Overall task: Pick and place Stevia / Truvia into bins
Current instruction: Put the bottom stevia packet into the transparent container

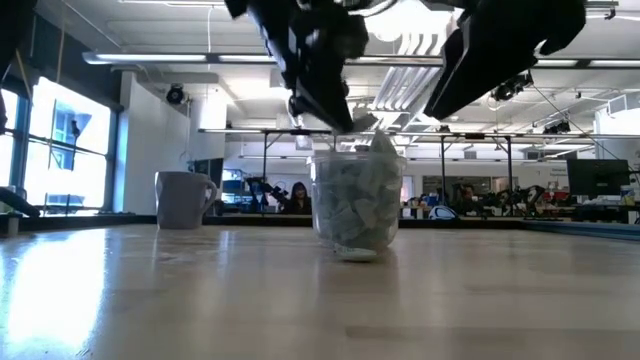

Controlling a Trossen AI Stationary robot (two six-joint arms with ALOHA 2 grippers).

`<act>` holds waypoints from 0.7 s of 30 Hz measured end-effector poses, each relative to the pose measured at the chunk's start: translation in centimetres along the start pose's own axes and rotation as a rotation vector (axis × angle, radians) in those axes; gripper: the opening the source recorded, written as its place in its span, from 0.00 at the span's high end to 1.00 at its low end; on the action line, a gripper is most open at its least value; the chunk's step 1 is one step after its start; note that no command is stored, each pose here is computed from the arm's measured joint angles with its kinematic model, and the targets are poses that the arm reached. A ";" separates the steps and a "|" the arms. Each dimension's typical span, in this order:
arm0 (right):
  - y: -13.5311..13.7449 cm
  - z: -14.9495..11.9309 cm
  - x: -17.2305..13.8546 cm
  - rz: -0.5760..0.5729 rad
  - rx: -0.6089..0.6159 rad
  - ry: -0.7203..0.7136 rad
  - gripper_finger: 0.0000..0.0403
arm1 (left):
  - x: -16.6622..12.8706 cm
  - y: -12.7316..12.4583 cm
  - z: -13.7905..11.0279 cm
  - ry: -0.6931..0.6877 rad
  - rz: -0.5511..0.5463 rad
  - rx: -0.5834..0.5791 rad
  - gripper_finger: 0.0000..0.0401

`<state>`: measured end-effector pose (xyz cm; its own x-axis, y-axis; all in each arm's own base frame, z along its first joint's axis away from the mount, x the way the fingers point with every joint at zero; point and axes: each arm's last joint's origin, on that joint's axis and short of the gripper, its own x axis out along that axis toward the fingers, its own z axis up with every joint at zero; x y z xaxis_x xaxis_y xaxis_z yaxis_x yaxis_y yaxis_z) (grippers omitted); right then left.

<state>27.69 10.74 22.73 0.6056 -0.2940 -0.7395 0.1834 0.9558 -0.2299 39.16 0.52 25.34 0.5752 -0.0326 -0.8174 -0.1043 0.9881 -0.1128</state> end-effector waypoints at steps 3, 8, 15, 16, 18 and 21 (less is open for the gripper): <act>0.2 0.1 0.0 0.055 -0.023 0.002 0.21 | -2.0 -0.3 0.6 -0.017 0.047 -0.015 0.81; 0.4 0.1 0.0 0.095 -0.031 0.014 0.21 | -4.4 -0.8 1.0 -0.071 0.054 -0.008 0.77; 0.5 0.5 0.0 0.102 -0.005 -0.023 0.21 | -3.3 -1.1 0.6 -0.038 0.087 -0.028 0.76; 0.5 0.5 0.0 0.104 -0.003 -0.026 0.21 | -3.3 -1.4 0.5 -0.040 0.116 -0.027 0.76; 0.5 0.5 0.0 0.107 0.003 -0.028 0.21 | -3.3 -1.7 0.5 -0.054 0.160 -0.007 0.76; 0.5 0.6 0.0 0.107 0.062 -0.036 0.21 | -2.2 -1.3 0.3 -0.021 0.241 0.020 0.76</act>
<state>28.25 11.28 23.03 0.6517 -0.1909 -0.7340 0.1627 0.9805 -0.1105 38.26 -0.70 27.45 0.5527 0.2077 -0.8071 -0.2249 0.9697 0.0956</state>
